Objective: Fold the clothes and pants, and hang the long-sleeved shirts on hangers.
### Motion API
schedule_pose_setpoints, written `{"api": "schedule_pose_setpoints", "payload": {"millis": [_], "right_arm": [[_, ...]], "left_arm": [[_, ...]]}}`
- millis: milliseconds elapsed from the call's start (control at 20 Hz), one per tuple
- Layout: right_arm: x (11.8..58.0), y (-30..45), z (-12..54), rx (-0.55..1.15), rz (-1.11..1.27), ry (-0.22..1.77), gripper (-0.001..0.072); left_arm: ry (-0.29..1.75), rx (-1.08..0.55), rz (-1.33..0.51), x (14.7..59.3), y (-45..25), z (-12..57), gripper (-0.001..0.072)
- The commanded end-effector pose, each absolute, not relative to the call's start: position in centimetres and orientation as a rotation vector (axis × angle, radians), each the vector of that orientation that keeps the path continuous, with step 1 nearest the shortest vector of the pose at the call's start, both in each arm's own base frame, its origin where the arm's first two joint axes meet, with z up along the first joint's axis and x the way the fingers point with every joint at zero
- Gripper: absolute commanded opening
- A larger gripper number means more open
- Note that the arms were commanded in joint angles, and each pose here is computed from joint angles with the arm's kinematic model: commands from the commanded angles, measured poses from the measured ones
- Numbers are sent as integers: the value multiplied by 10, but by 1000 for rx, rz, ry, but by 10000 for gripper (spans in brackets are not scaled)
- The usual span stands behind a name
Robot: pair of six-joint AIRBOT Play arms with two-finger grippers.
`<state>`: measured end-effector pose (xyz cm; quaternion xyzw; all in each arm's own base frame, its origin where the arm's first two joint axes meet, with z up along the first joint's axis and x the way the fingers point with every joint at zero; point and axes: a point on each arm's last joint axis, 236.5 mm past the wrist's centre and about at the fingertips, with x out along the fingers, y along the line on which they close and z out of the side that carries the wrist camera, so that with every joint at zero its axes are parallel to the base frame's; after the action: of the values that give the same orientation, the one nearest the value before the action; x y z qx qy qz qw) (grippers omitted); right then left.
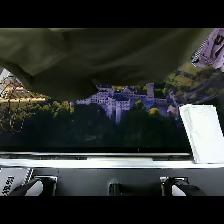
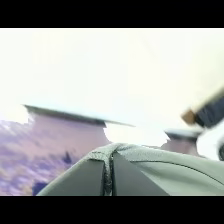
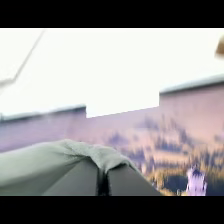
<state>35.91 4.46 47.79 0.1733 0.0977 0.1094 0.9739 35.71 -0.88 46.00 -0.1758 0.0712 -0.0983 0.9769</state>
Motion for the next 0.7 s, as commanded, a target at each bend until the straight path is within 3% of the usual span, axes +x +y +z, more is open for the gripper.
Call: {"api": "schedule_pose_setpoints", "payload": {"millis": [0, 150, 300, 450, 650], "right_arm": [[274, 47, 529, 321, 218, 42, 30], [238, 47, 547, 317, 211, -29, 30], [243, 39, 537, 350, 171, 13, 30], [291, 34, 485, 373, 133, 218, 30], [388, 26, 345, 419, 77, 641, 31]], "left_arm": [[82, -352, -44, 281, 2, 489, 17], [106, -330, 21, 245, 4, 483, 16], [129, -354, 51, 239, 8, 476, 16], [277, -360, 30, 275, 11, 437, 16], [592, -386, -116, 370, 2, 330, 16]]}}
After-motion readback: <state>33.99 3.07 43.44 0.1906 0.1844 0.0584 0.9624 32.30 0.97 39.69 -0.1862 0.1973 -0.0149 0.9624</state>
